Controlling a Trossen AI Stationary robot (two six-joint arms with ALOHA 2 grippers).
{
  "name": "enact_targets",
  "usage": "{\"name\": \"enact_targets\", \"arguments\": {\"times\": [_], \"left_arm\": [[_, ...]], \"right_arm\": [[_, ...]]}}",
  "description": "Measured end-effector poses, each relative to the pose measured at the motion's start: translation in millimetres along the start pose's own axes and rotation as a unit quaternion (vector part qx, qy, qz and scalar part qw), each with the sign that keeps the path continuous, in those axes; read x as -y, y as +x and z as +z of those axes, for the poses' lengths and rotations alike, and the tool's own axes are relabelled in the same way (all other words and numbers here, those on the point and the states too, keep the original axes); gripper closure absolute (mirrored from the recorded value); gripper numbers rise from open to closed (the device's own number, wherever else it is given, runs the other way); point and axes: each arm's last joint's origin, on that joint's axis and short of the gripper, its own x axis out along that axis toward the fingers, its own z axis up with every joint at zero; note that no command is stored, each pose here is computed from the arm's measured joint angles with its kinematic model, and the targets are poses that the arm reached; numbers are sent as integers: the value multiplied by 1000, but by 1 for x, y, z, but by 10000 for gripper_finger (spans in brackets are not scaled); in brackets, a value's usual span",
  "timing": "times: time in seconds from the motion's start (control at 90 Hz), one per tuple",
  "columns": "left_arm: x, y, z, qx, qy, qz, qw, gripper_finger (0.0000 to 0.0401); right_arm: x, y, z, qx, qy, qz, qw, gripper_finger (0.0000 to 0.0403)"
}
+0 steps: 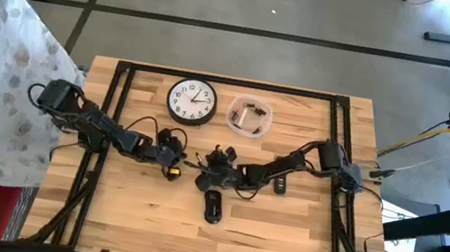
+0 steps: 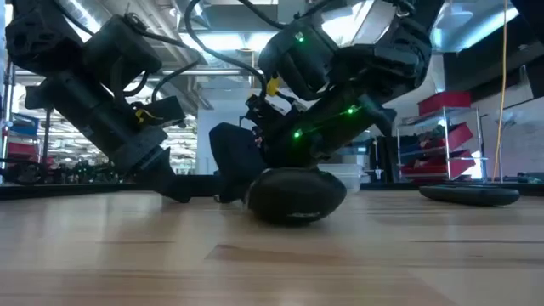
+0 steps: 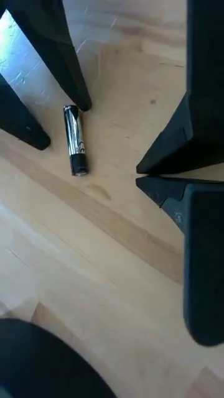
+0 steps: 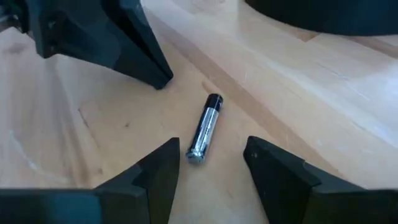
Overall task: Insert battery
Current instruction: Insert the silver battery into the computer mouse
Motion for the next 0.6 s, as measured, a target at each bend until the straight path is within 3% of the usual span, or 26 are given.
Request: {"name": "enact_targets", "arguments": {"times": [0.156, 0.444, 0.6], "left_arm": [[0, 0, 0, 1, -4, -1, 1000, 400], [1, 0, -1, -1, -5, -1, 1000, 400], [1, 0, -1, -3, -5, -1, 1000, 400]], "right_arm": [[-11, 16, 0, 5, -4, -23, 1000, 240], [-18, 12, -1, -34, -10, -31, 999, 346], [-23, 8, -4, -35, -24, -30, 999, 358]]}}
